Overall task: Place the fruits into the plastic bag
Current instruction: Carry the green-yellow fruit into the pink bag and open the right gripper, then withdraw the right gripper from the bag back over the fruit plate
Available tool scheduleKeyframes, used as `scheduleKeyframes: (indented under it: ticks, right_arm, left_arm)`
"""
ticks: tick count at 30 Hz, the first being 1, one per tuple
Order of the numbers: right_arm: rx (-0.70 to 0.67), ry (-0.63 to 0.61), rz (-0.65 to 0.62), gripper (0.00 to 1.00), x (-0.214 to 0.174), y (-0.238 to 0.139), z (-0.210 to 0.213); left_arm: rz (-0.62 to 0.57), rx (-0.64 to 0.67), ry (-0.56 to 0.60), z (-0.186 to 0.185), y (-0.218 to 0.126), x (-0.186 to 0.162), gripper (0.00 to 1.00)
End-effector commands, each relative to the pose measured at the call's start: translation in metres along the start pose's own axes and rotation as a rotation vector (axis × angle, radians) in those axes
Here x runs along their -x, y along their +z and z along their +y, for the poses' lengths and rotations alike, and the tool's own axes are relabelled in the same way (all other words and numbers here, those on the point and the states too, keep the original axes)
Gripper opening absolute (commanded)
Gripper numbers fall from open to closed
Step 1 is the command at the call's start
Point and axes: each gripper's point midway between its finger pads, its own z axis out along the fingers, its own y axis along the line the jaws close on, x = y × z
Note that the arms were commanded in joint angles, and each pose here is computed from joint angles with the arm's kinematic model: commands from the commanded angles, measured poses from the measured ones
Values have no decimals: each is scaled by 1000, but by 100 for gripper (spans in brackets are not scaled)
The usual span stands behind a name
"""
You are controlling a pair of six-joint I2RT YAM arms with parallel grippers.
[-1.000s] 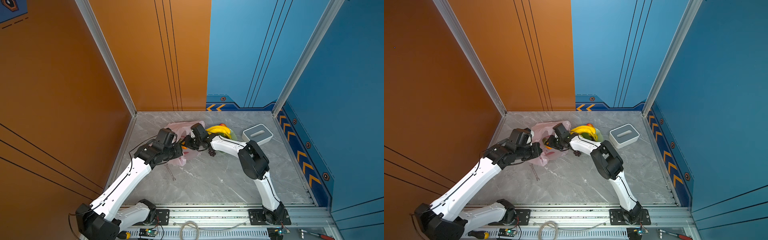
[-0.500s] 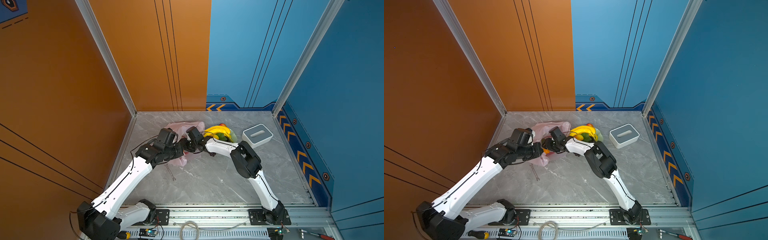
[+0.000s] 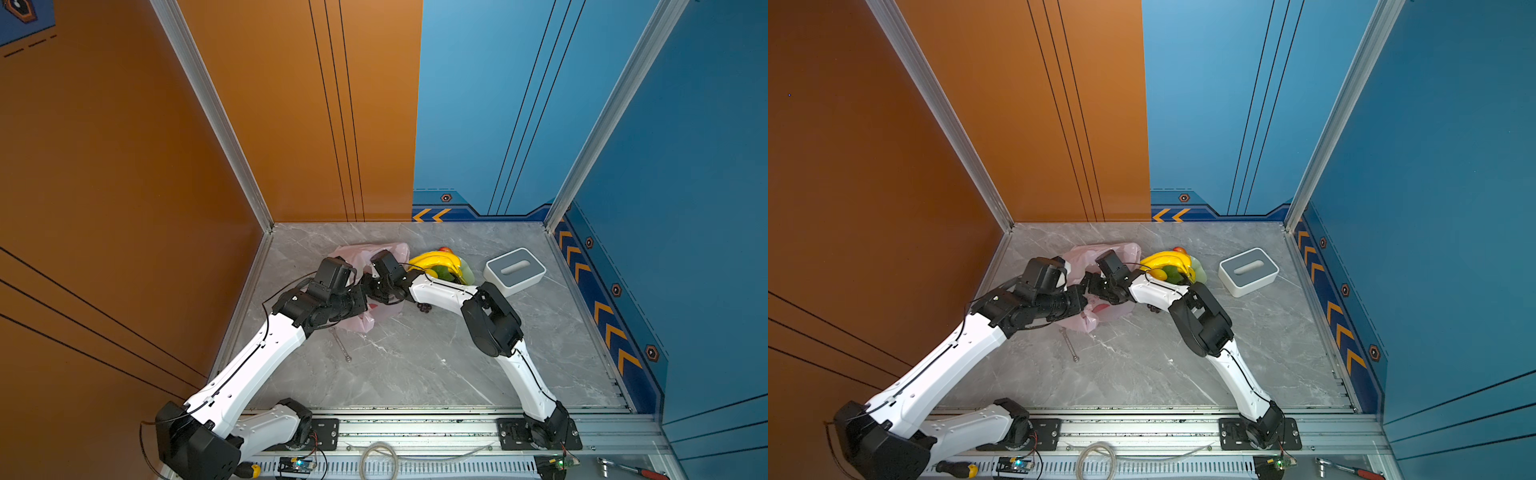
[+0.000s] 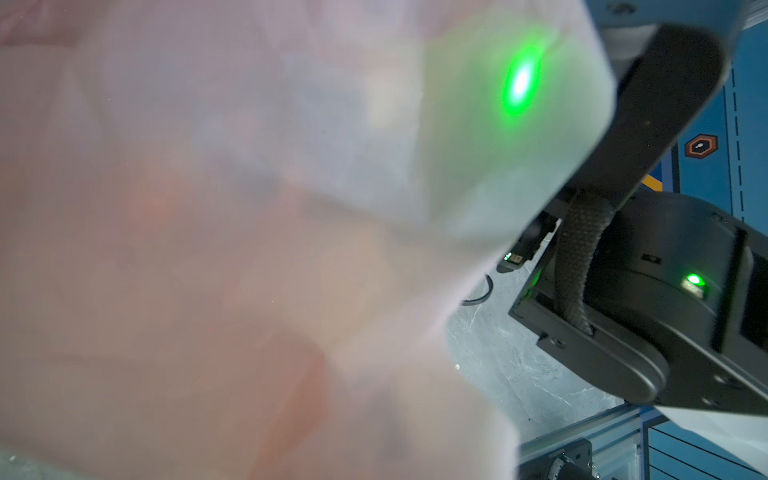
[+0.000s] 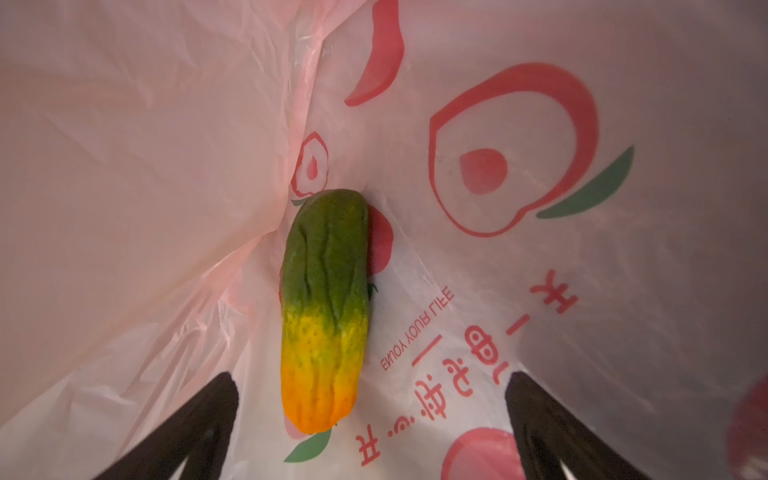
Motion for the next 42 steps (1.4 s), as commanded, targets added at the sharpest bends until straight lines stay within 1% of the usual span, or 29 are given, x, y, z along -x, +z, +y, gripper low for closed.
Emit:
scheduleKeyframes:
  ticks: [1, 8, 14, 20, 23, 24, 25, 28, 32, 38, 42]
  right_arm:
    - [40, -42, -6, 100, 5, -20, 30]
    - [40, -54, -20, 100, 9, -37, 41]
    - [-99, -71, -14, 100, 7, -60, 27]
    - [-208, -100, -12, 100, 1, -90, 17]
    - [-247, -119, -14, 100, -4, -106, 15]
    - [-238, -130, -32, 100, -2, -121, 24]
    - [-249, -137, -35, 100, -3, -128, 24]
    - [-272, -150, -44, 100, -8, -148, 28]
    - [-304, -160, -32, 100, -24, -168, 26]
    - [-368, -223, -52, 100, -35, -207, 20]
    - [-422, -343, -53, 100, -36, -233, 10]
  left_arm:
    - [15, -4, -12, 2, 4, -4, 0]
    - [8, -5, -20, 4, 4, -3, 0]
    - [4, -4, -25, 6, 3, -3, 0]
    - [-6, -16, -33, 6, 1, -2, 0]
    - [3, -5, -43, 13, 4, -8, 0]
    - [1, -4, -45, 14, 4, -8, 0]
    - [2, -5, -45, 14, 4, -9, 0]
    - [-1, -5, -49, 16, 2, -10, 0]
    - [-5, -9, -52, 17, 1, -10, 0]
    - [-4, -19, -46, 16, -1, -10, 0]
    - [1, -24, -45, 16, -1, -10, 0]
